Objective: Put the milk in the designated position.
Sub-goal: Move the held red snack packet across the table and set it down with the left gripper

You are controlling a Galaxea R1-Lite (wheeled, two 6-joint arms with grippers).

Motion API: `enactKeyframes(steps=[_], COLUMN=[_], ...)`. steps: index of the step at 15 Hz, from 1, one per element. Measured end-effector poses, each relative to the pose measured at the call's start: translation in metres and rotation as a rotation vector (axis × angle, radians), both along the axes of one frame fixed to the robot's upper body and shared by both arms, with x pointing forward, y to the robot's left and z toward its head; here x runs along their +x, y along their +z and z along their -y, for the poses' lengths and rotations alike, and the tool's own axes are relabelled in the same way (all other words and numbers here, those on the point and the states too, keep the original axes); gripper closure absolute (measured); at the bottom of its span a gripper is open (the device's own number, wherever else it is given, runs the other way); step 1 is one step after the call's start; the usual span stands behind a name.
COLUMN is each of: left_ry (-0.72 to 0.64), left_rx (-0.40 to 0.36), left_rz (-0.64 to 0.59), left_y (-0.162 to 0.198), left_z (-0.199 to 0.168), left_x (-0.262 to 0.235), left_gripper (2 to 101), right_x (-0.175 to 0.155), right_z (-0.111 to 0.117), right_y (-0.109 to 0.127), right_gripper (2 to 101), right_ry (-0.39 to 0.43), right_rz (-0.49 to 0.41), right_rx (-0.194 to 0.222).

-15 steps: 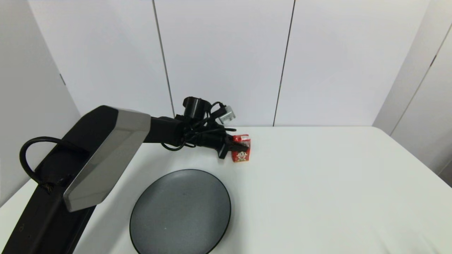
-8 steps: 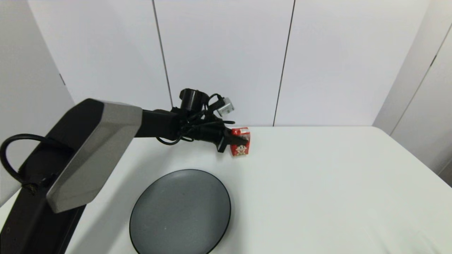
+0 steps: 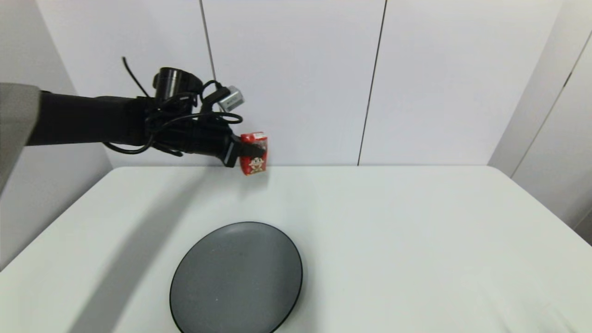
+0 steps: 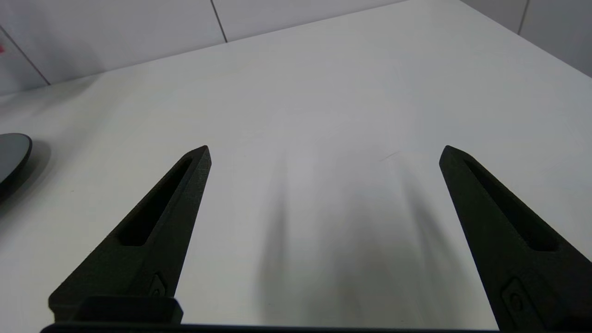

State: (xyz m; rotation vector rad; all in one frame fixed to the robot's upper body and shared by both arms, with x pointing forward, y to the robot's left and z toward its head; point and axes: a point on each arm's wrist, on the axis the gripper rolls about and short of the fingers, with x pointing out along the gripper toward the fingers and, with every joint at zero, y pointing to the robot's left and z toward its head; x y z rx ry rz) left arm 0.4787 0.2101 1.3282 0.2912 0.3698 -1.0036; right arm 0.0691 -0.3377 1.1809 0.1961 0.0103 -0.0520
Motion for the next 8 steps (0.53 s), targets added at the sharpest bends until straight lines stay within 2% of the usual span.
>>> enactKeyframes(steps=[5,8], left_ry=[0.250,0.411], left_rx=[0.053,0.028], left_rz=[-0.075,-0.110], left_y=[0.003,-0.013], left_z=[-0.073,-0.097], left_x=[-0.073,-0.118], left_gripper=[80.8,80.8], right_x=[0.000,0.000], right_z=[0.000,0.000], right_y=[0.000,0.000], right_gripper=[4.3,4.3], right_ry=[0.000,0.000], right_rz=[0.000,0.000], right_rx=[0.000,0.000])
